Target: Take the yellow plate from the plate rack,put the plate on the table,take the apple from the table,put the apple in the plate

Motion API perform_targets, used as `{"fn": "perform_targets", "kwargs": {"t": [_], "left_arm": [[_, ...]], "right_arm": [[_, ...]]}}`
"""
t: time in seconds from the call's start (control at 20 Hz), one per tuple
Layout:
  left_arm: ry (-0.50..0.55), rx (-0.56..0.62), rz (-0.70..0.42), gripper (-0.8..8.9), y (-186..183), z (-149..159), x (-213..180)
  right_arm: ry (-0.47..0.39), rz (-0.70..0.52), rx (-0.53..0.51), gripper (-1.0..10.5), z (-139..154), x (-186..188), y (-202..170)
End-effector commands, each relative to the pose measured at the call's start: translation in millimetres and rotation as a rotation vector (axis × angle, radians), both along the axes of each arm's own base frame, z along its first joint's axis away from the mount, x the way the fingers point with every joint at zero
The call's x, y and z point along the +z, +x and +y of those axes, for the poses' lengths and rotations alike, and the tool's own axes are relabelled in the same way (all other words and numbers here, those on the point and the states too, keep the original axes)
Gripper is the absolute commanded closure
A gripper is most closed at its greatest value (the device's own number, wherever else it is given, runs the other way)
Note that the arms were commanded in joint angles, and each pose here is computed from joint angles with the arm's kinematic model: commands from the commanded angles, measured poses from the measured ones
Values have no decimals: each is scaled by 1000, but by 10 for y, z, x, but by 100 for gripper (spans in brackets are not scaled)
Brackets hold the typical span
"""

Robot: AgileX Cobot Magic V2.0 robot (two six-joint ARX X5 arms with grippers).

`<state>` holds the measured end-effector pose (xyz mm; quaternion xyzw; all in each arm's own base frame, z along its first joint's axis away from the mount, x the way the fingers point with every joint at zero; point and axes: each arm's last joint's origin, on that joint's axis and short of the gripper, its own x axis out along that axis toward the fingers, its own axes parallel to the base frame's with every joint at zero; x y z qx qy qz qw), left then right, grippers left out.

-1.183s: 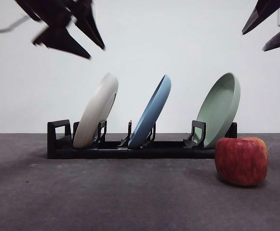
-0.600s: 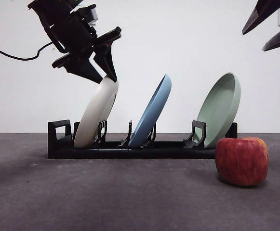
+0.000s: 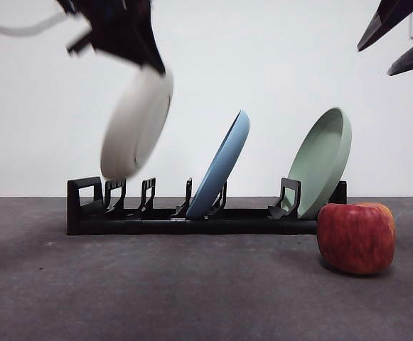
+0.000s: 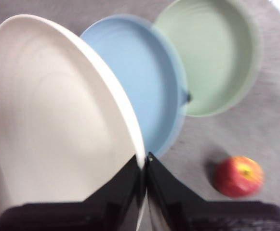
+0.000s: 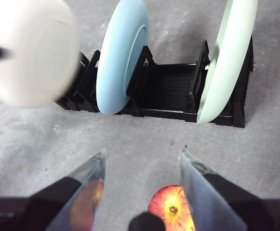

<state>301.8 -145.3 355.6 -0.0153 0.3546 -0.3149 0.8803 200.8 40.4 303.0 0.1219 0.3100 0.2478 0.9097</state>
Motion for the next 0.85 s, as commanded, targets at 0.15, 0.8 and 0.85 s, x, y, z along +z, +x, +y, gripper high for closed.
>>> {"fn": "perform_targets", "kwargs": {"t": [0.15,0.8,0.85], "left_arm": [[-5,-85,-119,826,-631,149,503],[225,-254,-126,822,-1939,13,662],[259,-252,-125,822,-1958,-85,589]], "right_arm": [[-7,-11,0,691,0,7,6],[-8,-12,-1,691,-1,8,7],[-8,-12,-1,691,-1,8,7]]}}
